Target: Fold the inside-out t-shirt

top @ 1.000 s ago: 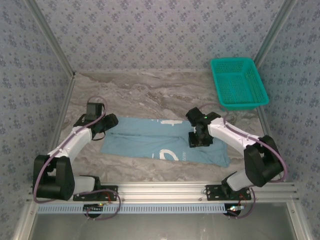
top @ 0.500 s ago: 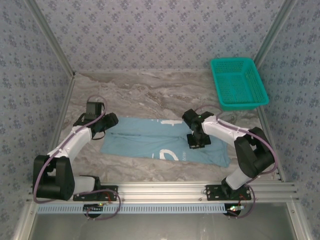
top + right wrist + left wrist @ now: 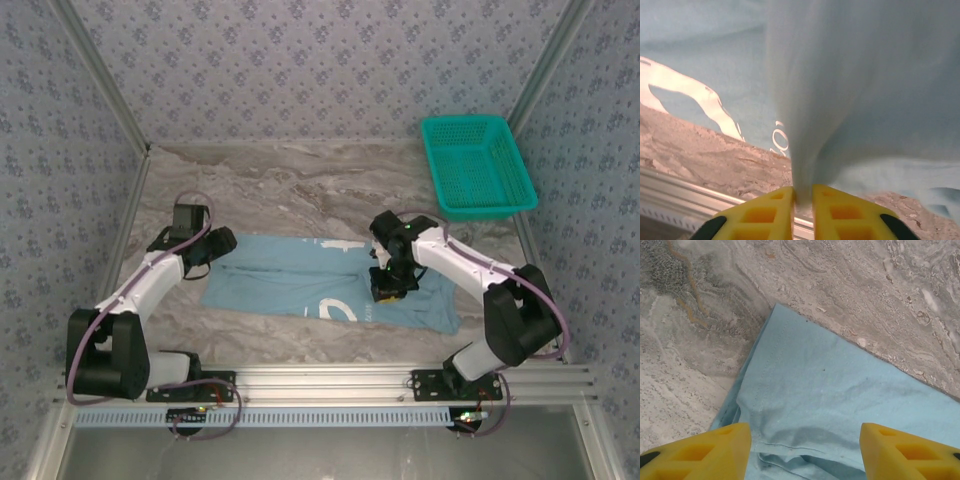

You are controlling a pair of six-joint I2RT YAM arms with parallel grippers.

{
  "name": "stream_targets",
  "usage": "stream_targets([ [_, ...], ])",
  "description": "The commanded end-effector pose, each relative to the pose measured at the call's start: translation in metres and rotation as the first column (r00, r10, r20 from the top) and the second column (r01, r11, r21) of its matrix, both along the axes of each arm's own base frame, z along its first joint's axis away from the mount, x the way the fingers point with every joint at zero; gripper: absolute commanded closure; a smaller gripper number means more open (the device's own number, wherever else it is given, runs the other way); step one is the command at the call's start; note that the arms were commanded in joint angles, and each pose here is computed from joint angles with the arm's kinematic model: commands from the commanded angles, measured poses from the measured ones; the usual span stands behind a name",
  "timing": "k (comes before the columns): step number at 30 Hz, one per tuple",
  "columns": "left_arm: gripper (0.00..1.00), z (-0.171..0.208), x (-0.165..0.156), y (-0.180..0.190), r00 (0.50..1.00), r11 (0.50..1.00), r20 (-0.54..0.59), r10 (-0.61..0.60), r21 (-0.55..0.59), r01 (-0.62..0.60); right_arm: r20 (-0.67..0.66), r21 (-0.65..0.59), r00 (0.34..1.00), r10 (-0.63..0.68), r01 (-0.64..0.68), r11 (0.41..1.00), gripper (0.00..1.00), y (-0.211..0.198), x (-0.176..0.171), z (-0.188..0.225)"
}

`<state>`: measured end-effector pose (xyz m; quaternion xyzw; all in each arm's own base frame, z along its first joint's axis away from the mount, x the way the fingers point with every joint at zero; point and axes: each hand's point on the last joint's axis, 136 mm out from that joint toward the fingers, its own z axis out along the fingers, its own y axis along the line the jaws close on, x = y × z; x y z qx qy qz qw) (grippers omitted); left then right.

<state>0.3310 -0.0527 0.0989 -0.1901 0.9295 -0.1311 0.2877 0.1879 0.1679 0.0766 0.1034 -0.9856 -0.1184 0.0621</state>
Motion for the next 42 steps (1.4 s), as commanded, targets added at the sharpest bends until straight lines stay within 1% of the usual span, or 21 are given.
stream_targets([
  [1, 0.41, 0.008, 0.005, -0.006, 1.0, 1.0, 0.008, -0.028, -0.007, 0.028, -0.072, -0.031, 0.997, 0.016, -0.018, 0.999, 0.65, -0.005, -0.009, -0.003],
  [4, 0.4, 0.008, 0.004, -0.007, 0.999, 0.999, 0.003, -0.033, -0.004, 0.033, 0.017, -0.078, 1.0, 0.016, -0.015, 0.997, 0.56, -0.012, 0.009, 0.007],
  [6, 0.4, 0.008, 0.003, -0.008, 0.999, 0.999, 0.002, -0.039, -0.009, 0.039, 0.08, -0.08, 0.997, 0.003, 0.003, 0.997, 0.55, -0.011, 0.021, 0.014],
  [9, 0.4, 0.01, 0.004, -0.014, 0.998, 0.998, 0.007, -0.056, -0.02, 0.056, 0.139, -0.101, 0.989, -0.057, 0.071, 0.992, 0.55, -0.019, 0.035, 0.016],
  [11, 0.4, 0.012, 0.006, -0.026, 0.995, 0.994, 0.021, -0.102, -0.035, 0.102, 0.142, -0.139, 0.981, -0.129, 0.149, 0.979, 0.55, -0.037, 0.041, 0.011],
  [13, 0.4, 0.015, 0.007, -0.048, 0.984, 0.982, 0.044, -0.174, -0.065, 0.177, 0.159, -0.165, 0.968, -0.193, 0.219, 0.962, 0.55, -0.057, 0.047, 0.009],
  [14, 0.4, 0.016, 0.007, -0.06, 0.977, 0.973, 0.053, -0.209, -0.086, 0.213, 0.174, -0.177, 0.958, -0.228, 0.259, 0.95, 0.55, -0.067, 0.049, 0.009],
  [16, 0.4, 0.02, 0.006, -0.091, 0.952, 0.946, 0.084, -0.294, -0.116, 0.303, 0.178, -0.162, 0.934, -0.31, 0.339, 0.927, 0.54, -0.086, 0.049, 0.008],
  [20, 0.39, 0.018, 0.006, -0.134, 0.907, 0.904, 0.112, -0.406, -0.101, 0.416, 0.207, -0.122, 0.859, -0.468, 0.497, 0.859, 0.52, -0.127, 0.054, 0.001],
  [23, 0.39, 0.014, 0.008, -0.143, 0.9, 0.896, 0.105, -0.422, -0.099, 0.432, 0.228, -0.071, 0.798, -0.557, 0.584, 0.808, 0.53, -0.148, 0.068, -0.011],
  [26, 0.39, 0.012, 0.01, -0.142, 0.901, 0.898, 0.096, -0.423, -0.091, 0.432, 0.245, -0.074, 0.781, -0.575, 0.606, 0.792, 0.53, -0.157, 0.083, -0.022],
  [29, 0.39, 0.009, 0.011, -0.14, 0.902, 0.9, 0.08, -0.424, -0.071, 0.429, 0.222, -0.072, 0.785, -0.578, 0.605, 0.793, 0.55, -0.157, 0.093, -0.033],
  [33, 0.39, -0.004, 0.012, -0.133, 0.914, 0.913, 0.032, -0.405, -0.038, 0.406, 0.233, -0.071, 0.79, -0.568, 0.596, 0.8, 0.61, -0.159, 0.105, -0.038],
  [36, 0.4, -0.012, 0.012, -0.129, 0.92, 0.919, 0.0, -0.393, -0.027, 0.393, 0.227, -0.095, 0.797, -0.56, 0.591, 0.801, 0.68, -0.165, 0.108, -0.044],
  [42, 0.4, -0.02, 0.008, -0.124, 0.925, 0.926, -0.03, -0.378, -0.02, 0.377, 0.246, -0.084, 0.802, -0.545, 0.578, 0.812, 0.84, -0.166, 0.118, -0.044],
])
